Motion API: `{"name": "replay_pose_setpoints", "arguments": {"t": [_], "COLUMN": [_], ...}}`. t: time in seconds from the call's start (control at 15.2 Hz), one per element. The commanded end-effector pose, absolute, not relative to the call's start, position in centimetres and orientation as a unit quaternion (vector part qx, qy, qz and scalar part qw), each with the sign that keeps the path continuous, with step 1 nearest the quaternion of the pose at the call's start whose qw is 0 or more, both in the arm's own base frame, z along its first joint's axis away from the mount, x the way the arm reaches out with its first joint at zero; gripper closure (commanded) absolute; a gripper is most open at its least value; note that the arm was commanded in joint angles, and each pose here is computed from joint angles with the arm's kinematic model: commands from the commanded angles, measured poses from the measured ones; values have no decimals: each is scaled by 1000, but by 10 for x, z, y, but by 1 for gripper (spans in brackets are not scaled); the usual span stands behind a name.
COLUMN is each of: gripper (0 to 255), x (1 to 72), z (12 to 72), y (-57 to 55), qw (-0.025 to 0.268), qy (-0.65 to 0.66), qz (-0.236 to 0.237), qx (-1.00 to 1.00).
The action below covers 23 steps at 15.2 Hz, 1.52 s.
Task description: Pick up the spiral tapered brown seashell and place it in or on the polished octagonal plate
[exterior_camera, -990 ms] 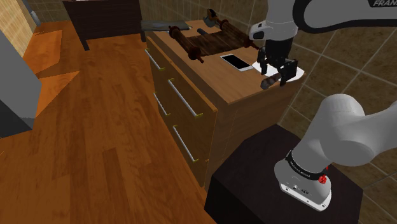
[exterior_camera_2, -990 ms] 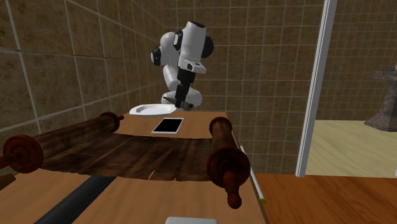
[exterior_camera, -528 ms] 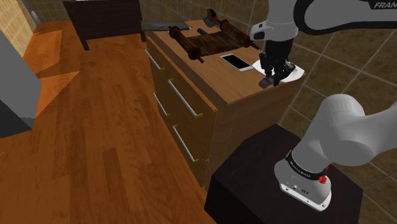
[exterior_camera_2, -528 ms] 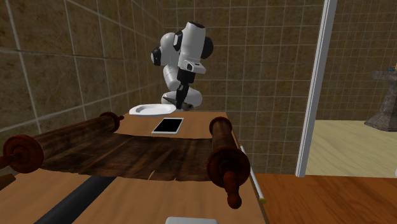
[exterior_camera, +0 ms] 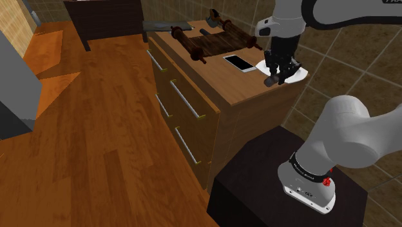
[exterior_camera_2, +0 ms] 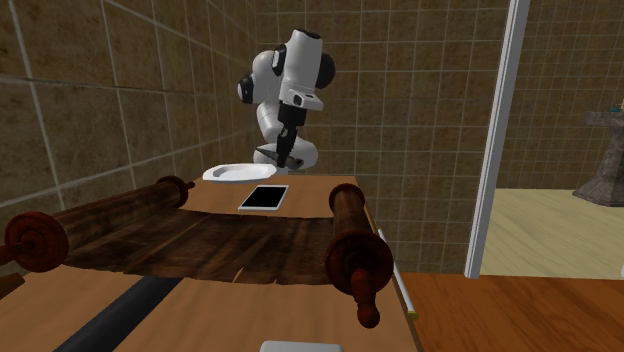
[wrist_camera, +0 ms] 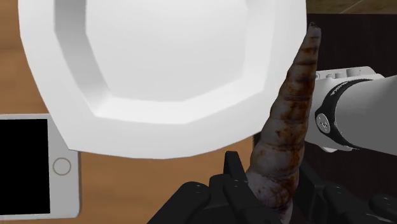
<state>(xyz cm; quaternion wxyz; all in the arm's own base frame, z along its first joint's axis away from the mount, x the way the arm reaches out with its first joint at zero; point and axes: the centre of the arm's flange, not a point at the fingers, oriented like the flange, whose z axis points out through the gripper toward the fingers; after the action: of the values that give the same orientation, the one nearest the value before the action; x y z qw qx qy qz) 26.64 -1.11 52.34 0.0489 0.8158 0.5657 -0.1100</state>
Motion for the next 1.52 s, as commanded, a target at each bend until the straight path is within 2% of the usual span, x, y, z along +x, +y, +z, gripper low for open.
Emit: {"name": "replay_pose_setpoints", "arguments": {"t": [0.0,0.99,1.45], "gripper": [255,255,255], "x": [262,262,287], "z": [540,618,625], "y": [-17,-17,-105], "qw": [50,50,50], "qy": [563,563,563], "qz": [-96,-96,-96], "qx": [819,819,819]}}
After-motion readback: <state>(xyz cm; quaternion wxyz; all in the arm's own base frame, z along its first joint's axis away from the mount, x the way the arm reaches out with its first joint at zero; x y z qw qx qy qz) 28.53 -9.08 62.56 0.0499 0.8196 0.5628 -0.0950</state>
